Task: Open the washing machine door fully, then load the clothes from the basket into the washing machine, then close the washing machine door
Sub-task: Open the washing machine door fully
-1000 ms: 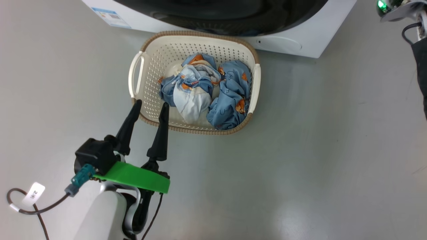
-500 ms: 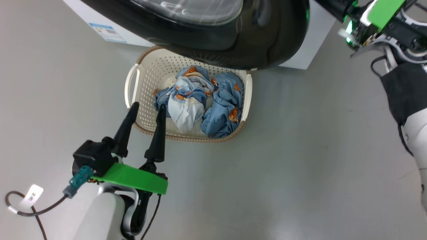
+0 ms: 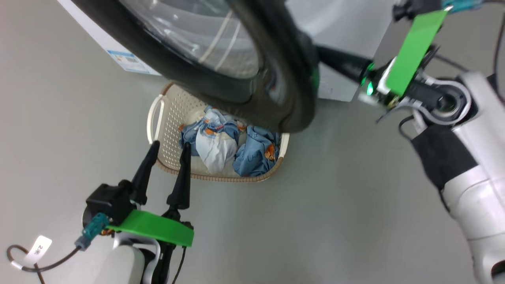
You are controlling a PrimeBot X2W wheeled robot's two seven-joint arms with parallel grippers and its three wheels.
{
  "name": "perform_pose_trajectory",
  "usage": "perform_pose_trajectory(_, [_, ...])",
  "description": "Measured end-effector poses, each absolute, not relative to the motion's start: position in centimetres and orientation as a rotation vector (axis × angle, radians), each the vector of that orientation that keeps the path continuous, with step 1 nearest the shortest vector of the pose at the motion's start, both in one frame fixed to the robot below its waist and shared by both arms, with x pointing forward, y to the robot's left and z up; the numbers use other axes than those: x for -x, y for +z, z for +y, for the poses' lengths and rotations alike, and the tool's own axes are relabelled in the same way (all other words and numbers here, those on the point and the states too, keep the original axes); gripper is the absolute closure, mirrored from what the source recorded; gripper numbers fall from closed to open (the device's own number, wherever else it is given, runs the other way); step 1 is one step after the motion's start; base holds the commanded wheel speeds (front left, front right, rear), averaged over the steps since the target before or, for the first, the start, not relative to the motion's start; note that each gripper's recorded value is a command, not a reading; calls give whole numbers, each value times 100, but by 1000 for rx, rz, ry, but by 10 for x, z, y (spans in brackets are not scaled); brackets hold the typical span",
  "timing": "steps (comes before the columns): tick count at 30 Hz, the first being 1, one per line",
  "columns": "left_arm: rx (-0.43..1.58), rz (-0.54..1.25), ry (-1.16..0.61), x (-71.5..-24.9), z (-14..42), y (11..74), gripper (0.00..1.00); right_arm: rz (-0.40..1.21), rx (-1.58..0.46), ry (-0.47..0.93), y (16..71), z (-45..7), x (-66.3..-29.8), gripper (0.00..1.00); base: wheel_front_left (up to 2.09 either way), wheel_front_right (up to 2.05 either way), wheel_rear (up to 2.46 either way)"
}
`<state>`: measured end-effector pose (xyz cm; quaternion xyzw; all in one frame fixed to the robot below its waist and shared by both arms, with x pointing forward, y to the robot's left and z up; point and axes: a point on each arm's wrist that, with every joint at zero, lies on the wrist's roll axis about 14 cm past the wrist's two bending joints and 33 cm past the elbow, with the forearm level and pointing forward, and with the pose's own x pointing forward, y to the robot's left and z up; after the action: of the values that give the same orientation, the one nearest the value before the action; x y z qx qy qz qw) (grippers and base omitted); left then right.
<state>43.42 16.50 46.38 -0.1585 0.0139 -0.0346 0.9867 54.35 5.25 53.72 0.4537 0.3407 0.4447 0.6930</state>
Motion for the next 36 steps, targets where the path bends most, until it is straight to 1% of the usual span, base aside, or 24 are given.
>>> perform_pose_trajectory(21, [306,-4,-1,-391,185,480,0,866,-968,1194,555,103,-447,100,0,0,0])
perform_pose_trajectory(29, [291,-15,28,-385,195,483,0,891,-961,1253,558,122,-431,100,0,0,0])
perform_pose_trajectory(36, [285,-29,33,-383,198,488,0,901,-949,1264,557,127,-422,100,0,0,0])
